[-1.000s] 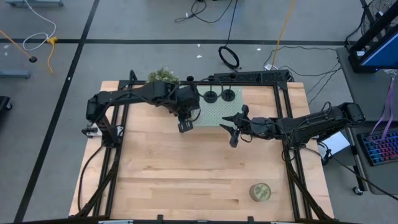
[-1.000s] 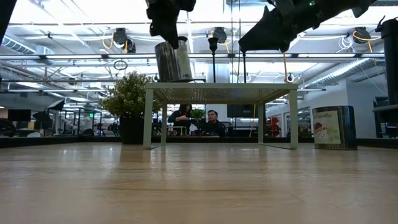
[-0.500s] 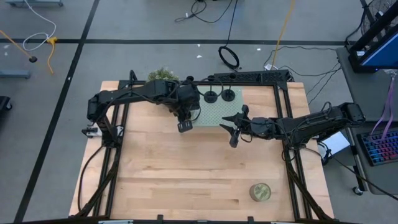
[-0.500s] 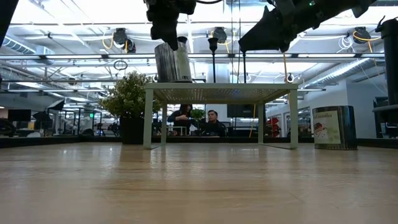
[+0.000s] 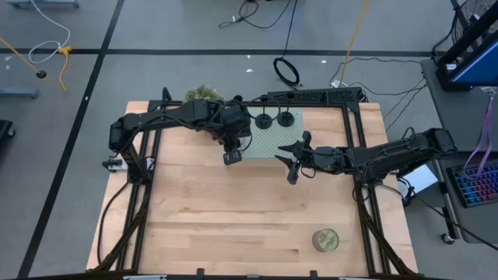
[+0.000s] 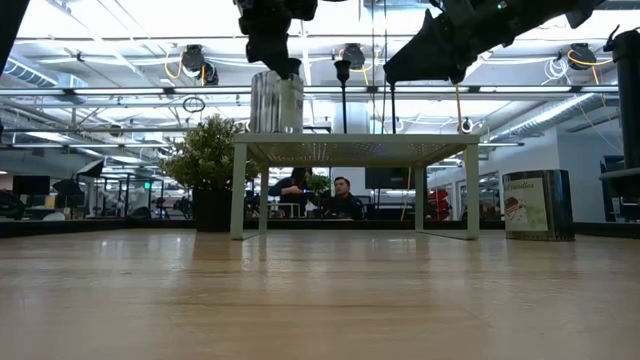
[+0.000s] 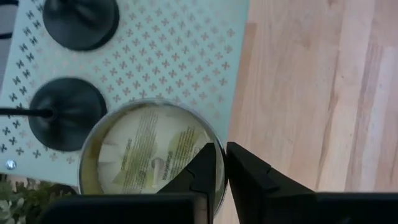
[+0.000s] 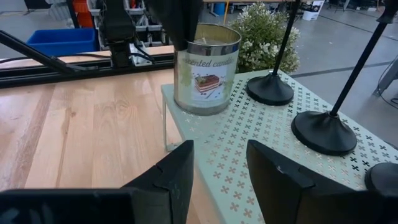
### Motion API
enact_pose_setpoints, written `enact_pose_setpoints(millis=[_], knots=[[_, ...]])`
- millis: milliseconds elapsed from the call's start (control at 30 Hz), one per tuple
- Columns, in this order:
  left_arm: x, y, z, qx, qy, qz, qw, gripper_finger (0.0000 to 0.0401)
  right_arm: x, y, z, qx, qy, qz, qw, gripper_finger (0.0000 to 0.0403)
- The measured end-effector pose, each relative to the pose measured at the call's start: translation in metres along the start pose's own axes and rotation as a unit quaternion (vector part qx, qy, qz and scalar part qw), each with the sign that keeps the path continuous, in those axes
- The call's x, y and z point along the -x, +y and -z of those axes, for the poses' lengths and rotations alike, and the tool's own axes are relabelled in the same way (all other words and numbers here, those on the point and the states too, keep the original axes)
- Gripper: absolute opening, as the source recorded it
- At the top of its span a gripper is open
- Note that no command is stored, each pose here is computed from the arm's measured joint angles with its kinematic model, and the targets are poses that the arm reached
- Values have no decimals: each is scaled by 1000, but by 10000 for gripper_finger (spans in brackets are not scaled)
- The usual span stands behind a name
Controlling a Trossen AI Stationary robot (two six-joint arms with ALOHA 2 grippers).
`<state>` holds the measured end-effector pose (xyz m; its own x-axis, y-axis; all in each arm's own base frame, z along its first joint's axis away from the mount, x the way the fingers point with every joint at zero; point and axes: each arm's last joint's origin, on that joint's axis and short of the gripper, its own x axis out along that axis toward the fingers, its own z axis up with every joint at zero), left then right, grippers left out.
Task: Pick & Place candle stick holders
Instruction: Put the left green scented candle on the shelf, then put the top green scented candle on the shelf
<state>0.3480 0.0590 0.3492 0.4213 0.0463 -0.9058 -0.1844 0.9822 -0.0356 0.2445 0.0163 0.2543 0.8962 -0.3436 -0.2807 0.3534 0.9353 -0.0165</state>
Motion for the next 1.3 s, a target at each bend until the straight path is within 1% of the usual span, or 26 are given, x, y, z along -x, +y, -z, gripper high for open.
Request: enact_pose_setpoints(millis=[67,133,233,300,433,600,700,833,900,967,1100,1200,1300], knots=[[0,0,-2,0,-11,0,1000,44,0,1,0,3,2,-19,1000,144],[0,0,-3,0,-18,0,1000,44,1,3,0,17,6,-57,998,144],[0,0,-5,-1,-25,0,1000,44,6,7,-2,21,6,-109,994,138],[0,0,-4,-1,-23,0,1000,44,12,9,-2,26,10,-118,993,131],[0,0,-4,-2,-23,0,1000,44,27,11,2,40,44,-128,990,115],[10,-1,-2,-3,-34,1,999,44,48,5,12,12,111,-96,989,96],[20,-2,0,-4,-46,-6,999,44,58,-1,23,-2,170,-69,983,88],[41,-4,6,-6,-76,-24,997,44,66,-8,38,-29,249,-29,968,84],[53,-6,9,-4,-94,-31,995,44,69,-12,44,-32,282,-11,959,84],[62,-9,12,-4,-108,-28,994,44,72,-14,47,-38,302,3,953,84],[78,-14,17,-4,-135,-20,991,44,82,-21,51,-69,341,26,937,84],[85,-18,18,-9,-155,-16,988,44,89,-27,57,-54,377,49,924,84],[88,-20,18,-13,-164,-13,986,44,89,-33,62,-36,405,83,910,84]])
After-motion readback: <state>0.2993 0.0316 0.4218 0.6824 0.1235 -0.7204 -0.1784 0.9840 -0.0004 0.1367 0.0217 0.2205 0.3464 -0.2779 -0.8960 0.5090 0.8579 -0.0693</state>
